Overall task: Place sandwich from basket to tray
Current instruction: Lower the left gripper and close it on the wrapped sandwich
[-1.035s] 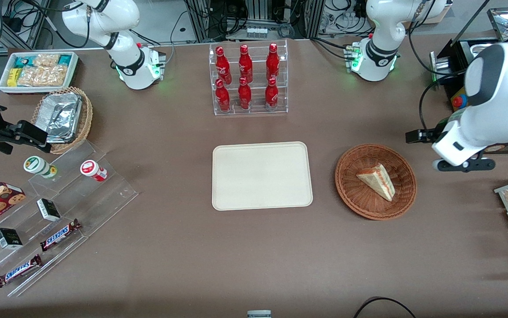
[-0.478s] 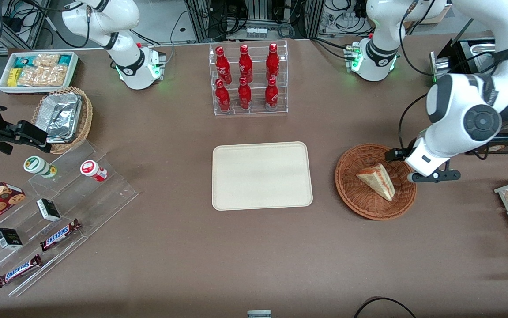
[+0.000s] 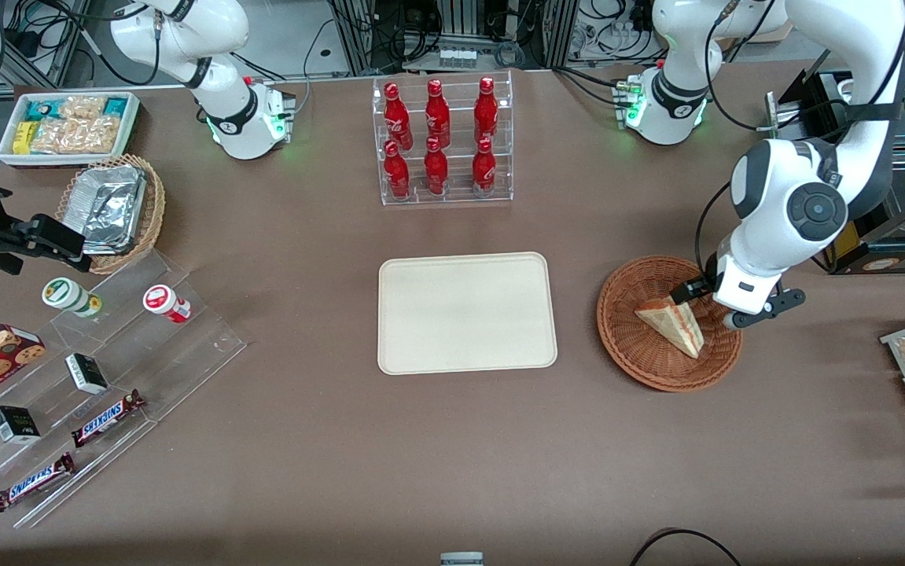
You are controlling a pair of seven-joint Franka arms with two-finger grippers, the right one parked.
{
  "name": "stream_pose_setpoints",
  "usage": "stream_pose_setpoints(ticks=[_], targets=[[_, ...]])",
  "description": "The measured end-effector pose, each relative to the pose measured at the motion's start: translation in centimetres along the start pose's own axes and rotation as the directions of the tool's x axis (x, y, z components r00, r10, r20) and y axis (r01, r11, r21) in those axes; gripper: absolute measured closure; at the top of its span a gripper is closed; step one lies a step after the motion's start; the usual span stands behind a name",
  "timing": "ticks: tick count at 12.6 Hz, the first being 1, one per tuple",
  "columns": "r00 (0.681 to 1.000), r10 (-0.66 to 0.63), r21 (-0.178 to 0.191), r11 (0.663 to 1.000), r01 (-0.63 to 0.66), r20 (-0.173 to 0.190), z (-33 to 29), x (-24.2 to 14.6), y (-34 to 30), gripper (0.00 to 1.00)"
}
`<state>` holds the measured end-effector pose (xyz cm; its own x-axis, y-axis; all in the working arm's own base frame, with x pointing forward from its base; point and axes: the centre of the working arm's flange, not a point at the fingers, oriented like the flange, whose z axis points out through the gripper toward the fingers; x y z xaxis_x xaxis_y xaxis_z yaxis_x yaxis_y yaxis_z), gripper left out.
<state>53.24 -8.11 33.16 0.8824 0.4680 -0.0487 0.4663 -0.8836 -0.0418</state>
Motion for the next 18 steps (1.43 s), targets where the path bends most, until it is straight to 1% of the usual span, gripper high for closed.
stream_pose_setpoints(ticks=[1,2,3,5,7,9,13,16,18], targets=[[0.997,-0.083,-0.009,0.997,0.083,-0.010,-0.1,0.0,0.2,0.00],[0.986,-0.167,-0.025,0.986,0.167,-0.023,-0.1,0.1,0.3,0.00],[0.968,-0.250,-0.042,0.968,0.249,-0.032,0.0,0.2,0.3,0.00],[0.918,-0.396,-0.060,0.917,0.394,-0.030,0.7,-0.1,0.7,0.00],[0.875,-0.484,-0.070,0.874,0.482,-0.022,1.3,-0.5,1.3,0.00],[0.846,-0.533,-0.064,0.845,0.531,-0.012,1.9,-0.7,1.6,0.00],[0.837,-0.547,-0.052,0.836,0.546,-0.002,3.1,-0.6,1.7,0.00],[0.836,-0.549,-0.069,0.834,0.548,0.003,4.9,-0.2,2.1,0.00],[0.835,-0.550,-0.062,0.833,0.549,0.013,6.8,-0.1,2.3,0.00]])
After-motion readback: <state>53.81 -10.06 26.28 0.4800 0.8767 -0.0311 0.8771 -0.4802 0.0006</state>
